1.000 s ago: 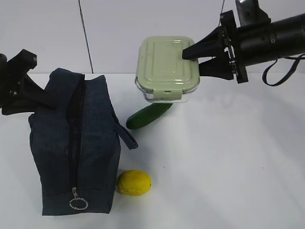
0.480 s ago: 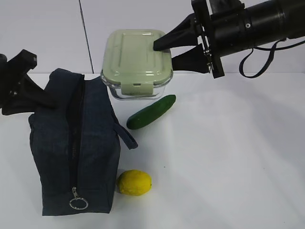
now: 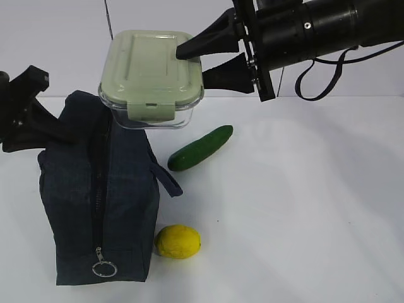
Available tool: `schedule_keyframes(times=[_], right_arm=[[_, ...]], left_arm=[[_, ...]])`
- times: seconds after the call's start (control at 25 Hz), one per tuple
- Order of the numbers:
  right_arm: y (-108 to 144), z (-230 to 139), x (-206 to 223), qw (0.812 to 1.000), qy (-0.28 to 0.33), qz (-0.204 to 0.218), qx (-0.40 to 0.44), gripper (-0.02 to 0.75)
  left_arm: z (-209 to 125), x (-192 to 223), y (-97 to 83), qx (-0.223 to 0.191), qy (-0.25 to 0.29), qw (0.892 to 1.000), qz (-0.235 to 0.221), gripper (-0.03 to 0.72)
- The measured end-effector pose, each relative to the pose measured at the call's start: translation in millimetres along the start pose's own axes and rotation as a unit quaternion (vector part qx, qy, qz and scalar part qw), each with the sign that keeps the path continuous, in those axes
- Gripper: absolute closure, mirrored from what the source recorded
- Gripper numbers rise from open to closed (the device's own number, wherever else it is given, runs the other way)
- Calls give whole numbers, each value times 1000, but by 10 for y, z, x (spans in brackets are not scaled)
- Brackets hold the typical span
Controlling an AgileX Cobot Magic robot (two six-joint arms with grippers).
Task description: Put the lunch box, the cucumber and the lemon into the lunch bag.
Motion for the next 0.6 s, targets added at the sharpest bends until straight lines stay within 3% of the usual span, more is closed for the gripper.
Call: schedule_keyframes(times=[0.6], right_arm=[[179,-155,241,999,28,24,-1,369]], left_arm=[[3,0,1,0,-1,1000,0,694]])
Point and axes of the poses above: a point on each arm's last joint axis where the gripper is mounted, x pointing out along that axis toward the gripper, y along the wrist's bending axis when the last joint is at zero, z = x × y, the point moved 6 cm from there along x, pointing out along that axis toward the gripper, and after that the axes turned 2 degrees about -x, right-handed, at the moved point
